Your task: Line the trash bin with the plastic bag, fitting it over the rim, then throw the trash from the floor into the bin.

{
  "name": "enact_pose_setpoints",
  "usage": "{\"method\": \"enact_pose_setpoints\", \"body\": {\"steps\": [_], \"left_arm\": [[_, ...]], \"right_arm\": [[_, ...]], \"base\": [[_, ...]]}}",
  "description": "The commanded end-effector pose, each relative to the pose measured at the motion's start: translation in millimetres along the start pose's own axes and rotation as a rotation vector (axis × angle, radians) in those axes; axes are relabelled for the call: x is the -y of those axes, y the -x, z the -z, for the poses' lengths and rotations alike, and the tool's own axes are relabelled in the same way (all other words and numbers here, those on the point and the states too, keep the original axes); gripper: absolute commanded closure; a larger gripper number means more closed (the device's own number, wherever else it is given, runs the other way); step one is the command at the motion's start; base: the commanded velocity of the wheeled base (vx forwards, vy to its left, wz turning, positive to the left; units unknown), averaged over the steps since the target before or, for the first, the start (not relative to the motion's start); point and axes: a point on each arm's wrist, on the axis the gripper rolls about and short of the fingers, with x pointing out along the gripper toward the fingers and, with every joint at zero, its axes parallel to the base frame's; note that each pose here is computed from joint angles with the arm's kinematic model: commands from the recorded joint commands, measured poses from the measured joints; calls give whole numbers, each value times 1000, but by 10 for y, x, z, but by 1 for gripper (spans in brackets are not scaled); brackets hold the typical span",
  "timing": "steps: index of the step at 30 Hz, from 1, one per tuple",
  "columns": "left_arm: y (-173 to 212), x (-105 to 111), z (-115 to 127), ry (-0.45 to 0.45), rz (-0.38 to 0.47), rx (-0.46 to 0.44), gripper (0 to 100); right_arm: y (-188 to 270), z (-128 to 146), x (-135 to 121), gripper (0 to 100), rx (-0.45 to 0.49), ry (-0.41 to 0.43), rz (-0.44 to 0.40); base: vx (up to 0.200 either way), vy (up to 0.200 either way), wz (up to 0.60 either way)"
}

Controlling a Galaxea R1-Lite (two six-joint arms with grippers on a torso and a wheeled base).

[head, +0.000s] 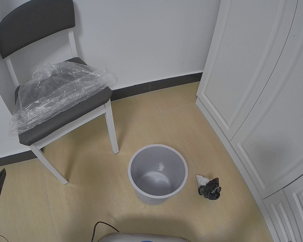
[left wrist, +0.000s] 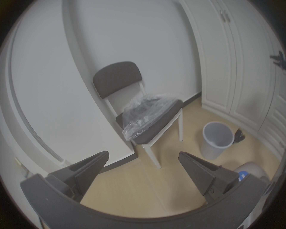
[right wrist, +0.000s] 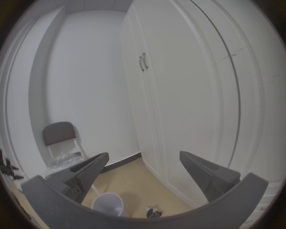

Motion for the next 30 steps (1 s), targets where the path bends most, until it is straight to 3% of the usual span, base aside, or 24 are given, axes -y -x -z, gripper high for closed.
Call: {"method": "enact_pose_setpoints", "body": {"steps": [1, 8, 12, 15, 22, 30], "left_arm": [[-611, 5, -58, -141, -60, -227, 0], [-860, -33, -44, -247, -85, -285, 0], [-1037, -102, 12, -320, -119, -328, 0], [-1156, -102, 35, -328, -124, -322, 0], [-1521, -88, 88, -328, -122, -323, 0], [-2022, -141, 39, -342, -229, -251, 0]], "right_arm": [[-581, 114, -292, 0, -70, -62, -9], [-623, 160, -294, 0, -90, -69, -7], [-632, 25, -239, 0, -35, -85, 25], [-616, -39, -175, 0, -4, -82, 54], [-539, -116, -156, 0, 23, -86, 34], [-573, -95, -161, 0, 12, -83, 33]], "base": [[0, 0, 0], [0, 0, 0], [0, 0, 0], [0, 0, 0], [0, 0, 0], [0, 0, 0]]}}
